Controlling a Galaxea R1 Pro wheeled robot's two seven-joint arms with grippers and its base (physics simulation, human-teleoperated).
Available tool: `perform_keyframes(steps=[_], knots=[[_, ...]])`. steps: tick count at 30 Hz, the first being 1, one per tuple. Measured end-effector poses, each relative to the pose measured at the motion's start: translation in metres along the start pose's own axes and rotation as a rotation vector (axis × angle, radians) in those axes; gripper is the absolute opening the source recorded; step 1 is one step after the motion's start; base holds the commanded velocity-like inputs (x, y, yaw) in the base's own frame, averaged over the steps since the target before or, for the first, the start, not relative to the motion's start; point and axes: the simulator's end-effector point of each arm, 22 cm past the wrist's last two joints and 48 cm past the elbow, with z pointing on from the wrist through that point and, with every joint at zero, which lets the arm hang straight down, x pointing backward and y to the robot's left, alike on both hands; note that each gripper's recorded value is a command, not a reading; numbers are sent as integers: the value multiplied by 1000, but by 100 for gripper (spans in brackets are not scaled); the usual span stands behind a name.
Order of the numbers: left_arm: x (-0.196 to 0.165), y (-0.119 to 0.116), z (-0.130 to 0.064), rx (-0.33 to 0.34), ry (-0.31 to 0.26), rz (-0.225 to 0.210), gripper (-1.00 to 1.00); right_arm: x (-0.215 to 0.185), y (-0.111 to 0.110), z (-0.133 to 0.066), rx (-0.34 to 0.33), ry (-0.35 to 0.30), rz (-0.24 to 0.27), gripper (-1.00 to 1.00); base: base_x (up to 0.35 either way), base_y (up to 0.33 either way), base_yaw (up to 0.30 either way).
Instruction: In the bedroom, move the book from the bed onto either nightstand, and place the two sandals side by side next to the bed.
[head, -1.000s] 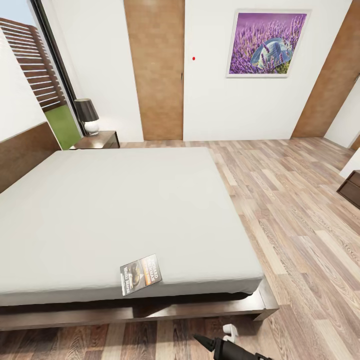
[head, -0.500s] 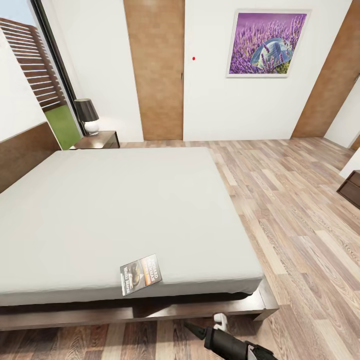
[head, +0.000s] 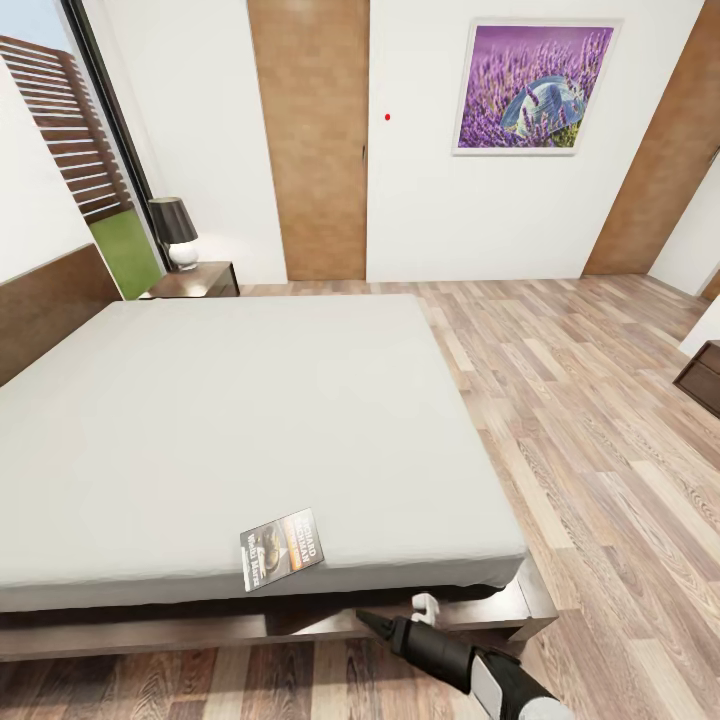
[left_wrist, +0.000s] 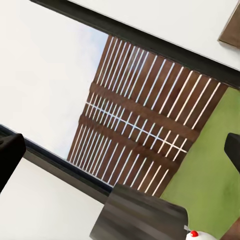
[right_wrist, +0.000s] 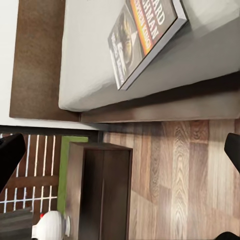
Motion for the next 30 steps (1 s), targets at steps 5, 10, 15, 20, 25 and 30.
perform_keyframes(steps=[5, 10, 15, 20, 25, 30], knots=[[0, 0, 0, 0, 0, 0, 100, -11, 4, 5, -2, -5, -9, 100, 0, 0, 0], [0, 0, 0, -1, 0, 0, 100, -14, 10, 10, -11, -6, -8, 100, 0, 0, 0], [0, 2, 0, -7, 0, 1, 100, -18, 14, 13, -18, -9, -13, 100, 0, 0, 0], [0, 4, 0, -17, 0, 0, 100, -25, 19, 16, -30, -3, -8, 100, 0, 0, 0], [0, 5, 0, -21, 0, 0, 100, -27, 23, 17, -42, 10, 13, 100, 0, 0, 0], [0, 6, 0, -28, 1, -2, 100, -32, 32, 18, -76, 12, 16, 100, 0, 0, 0]])
